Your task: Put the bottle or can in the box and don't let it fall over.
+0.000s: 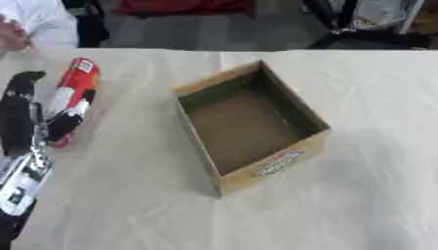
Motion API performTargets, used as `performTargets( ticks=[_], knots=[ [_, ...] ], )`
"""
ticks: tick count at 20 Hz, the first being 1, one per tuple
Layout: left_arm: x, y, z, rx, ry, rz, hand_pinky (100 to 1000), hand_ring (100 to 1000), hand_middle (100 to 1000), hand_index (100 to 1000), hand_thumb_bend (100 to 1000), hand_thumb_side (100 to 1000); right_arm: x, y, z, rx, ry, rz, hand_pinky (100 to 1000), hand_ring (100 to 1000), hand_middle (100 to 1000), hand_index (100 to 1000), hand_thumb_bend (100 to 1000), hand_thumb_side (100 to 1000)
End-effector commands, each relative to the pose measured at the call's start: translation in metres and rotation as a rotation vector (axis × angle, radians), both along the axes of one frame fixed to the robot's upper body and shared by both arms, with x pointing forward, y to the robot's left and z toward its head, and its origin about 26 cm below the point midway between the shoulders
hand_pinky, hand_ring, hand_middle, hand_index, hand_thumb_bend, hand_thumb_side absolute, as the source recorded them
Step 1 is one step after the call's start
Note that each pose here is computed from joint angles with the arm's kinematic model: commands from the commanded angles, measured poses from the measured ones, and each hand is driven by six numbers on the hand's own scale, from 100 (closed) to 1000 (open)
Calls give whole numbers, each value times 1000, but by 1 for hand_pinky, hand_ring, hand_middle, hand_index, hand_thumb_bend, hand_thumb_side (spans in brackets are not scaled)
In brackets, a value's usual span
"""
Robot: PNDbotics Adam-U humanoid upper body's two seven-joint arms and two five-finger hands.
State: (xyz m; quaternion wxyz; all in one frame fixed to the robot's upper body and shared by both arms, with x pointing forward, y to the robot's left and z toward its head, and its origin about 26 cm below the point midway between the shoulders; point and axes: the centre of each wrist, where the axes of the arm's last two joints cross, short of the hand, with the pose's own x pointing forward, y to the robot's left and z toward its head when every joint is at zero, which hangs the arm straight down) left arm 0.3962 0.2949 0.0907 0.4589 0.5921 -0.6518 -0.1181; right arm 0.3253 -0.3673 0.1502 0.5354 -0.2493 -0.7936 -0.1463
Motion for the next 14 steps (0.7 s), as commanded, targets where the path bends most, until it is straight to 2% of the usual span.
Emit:
performTargets(
  ticks=[1, 7, 14],
  knots=[
    [2, 4, 12, -28, -19, 31, 760, 796, 766, 818, 685, 803, -1, -2, 14, -31, -39, 5, 880, 839, 829, 872, 173, 737],
    [2, 4, 11, -40, 9, 75, 761, 795, 766, 817, 681, 810, -1, -2, 14, -31, -38, 5, 881, 839, 830, 873, 166, 741],
    [2, 4, 6, -53, 36, 80, 760, 795, 765, 818, 683, 817, -1, -2, 14, -29, -38, 5, 881, 840, 830, 873, 158, 745]
  ],
)
